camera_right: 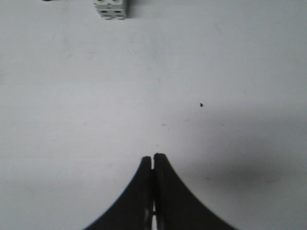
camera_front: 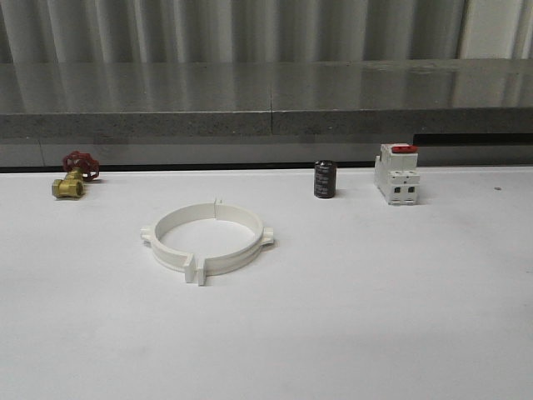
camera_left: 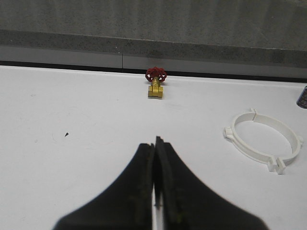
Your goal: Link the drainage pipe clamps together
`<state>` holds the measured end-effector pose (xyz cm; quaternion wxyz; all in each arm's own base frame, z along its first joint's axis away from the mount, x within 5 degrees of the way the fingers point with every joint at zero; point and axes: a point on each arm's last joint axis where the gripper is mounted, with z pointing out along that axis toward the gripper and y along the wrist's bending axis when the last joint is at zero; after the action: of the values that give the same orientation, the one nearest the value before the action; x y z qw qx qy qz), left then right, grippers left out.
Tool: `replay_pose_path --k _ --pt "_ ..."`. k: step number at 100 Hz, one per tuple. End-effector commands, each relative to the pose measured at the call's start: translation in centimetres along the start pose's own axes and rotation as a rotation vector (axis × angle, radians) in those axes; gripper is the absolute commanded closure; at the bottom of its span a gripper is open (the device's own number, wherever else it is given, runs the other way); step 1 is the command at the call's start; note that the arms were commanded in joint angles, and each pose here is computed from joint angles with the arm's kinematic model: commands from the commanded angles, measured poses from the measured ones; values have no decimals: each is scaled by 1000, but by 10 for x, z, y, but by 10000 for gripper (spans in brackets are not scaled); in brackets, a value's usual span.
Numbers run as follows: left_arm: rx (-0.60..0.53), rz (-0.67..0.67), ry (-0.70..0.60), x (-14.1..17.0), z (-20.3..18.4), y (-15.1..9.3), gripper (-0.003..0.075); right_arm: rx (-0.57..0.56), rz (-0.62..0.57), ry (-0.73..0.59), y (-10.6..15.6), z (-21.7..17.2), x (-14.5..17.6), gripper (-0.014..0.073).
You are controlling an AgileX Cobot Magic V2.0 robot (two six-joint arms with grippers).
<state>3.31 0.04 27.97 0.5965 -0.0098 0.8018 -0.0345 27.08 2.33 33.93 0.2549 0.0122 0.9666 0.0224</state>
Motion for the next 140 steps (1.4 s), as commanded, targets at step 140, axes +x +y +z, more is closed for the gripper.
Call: replay_pose_path --k 140 --pt "8 -2 -86 -13 -3 -1 741 45 -26 -1108 -35 9 253 662"
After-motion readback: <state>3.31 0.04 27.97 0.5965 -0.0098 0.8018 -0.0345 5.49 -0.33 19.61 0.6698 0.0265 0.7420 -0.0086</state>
